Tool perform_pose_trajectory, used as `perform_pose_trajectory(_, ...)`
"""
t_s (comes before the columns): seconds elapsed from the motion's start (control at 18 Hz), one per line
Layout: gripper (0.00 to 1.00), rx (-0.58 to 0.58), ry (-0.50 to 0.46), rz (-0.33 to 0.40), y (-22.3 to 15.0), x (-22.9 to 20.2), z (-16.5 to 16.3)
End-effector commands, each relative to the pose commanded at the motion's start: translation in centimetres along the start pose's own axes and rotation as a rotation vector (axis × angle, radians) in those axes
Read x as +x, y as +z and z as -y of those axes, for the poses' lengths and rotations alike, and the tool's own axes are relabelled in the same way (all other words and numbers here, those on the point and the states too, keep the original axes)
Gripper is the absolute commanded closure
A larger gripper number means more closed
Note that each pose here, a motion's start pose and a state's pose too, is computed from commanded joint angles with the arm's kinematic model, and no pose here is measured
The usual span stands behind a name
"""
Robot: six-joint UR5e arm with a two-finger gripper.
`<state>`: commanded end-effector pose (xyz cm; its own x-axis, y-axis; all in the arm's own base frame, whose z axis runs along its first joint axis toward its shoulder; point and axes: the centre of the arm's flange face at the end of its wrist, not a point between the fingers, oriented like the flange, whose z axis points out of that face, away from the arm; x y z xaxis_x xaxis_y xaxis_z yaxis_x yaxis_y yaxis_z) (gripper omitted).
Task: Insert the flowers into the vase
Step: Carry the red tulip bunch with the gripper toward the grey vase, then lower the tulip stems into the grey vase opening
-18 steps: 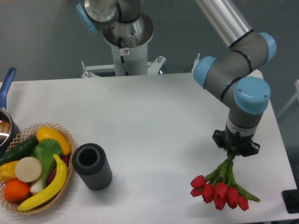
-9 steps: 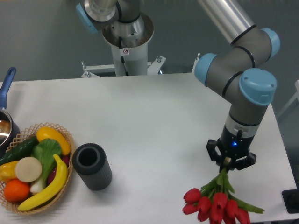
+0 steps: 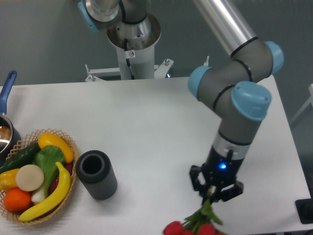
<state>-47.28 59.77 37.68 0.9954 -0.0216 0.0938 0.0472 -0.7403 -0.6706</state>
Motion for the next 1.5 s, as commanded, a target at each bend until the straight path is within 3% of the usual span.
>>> perform_pose_trajectory(0.17,0.84,0.101,0.04,-0.06,0.2,3.4,2.8)
perform_pose_trajectory(0.33,0.84,0.22,0.048,-0.201,-0.6,5.7,4.0)
perform_pose_trajectory(0.56,0.84,0.351,0.054,-0.333,-3.5,8.2,4.6)
perform_pose_trajectory(0.89,0.83,0.477,0.095,-0.447,-5.7,10.8,5.8)
perform_pose_trajectory(1.17,0.81,0.527,0.104,-0.513,-5.1,11.2,4.7)
perform_pose_trajectory(1.5,0.78,0.618,0.16,-0.593,-2.7,12.6,0.8)
